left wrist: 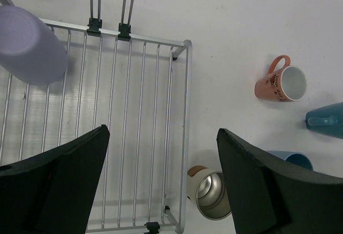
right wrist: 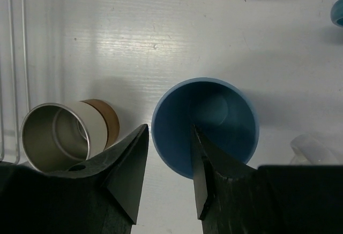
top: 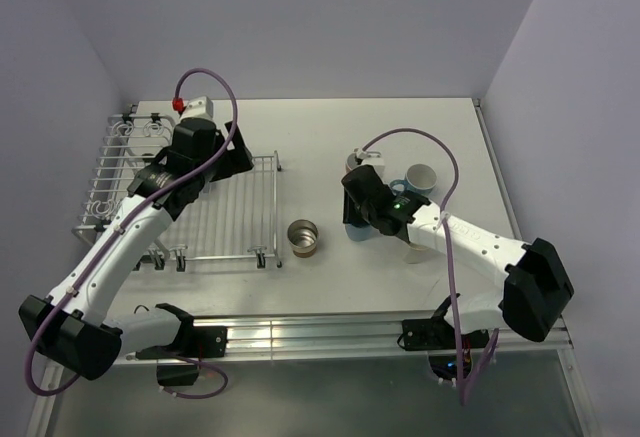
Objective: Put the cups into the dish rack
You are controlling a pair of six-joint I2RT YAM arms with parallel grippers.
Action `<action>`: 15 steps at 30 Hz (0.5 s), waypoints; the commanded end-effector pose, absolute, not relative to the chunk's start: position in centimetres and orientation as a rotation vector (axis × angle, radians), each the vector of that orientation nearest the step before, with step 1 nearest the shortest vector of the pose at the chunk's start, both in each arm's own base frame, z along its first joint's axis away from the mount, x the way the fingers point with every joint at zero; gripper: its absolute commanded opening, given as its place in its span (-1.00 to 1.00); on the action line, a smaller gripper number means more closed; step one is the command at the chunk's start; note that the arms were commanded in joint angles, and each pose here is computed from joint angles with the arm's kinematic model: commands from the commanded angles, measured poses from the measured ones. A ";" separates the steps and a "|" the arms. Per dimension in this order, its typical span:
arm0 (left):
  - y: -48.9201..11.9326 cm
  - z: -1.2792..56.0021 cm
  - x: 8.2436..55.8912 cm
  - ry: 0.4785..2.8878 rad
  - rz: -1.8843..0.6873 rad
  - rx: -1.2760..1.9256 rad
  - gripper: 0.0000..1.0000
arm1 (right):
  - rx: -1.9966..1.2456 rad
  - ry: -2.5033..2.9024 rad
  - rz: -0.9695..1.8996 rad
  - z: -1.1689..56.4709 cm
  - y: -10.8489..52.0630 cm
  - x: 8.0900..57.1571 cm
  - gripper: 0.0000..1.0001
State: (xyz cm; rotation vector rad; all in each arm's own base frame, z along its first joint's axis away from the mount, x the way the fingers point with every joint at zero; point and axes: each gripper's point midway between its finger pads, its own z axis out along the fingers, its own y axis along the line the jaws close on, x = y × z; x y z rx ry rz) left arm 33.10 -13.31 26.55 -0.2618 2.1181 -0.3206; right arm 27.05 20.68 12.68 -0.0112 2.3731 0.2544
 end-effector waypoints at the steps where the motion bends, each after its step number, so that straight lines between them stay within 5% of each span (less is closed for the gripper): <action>1: -13.7 27.8 33.0 2.077 -0.360 -0.231 0.78 | 0.001 2.355 0.238 12.2 21.0 27.6 -0.12; 15: -13.9 26.9 32.9 2.090 -0.364 -0.231 0.78 | -0.025 2.400 0.188 10.4 21.6 28.0 -0.21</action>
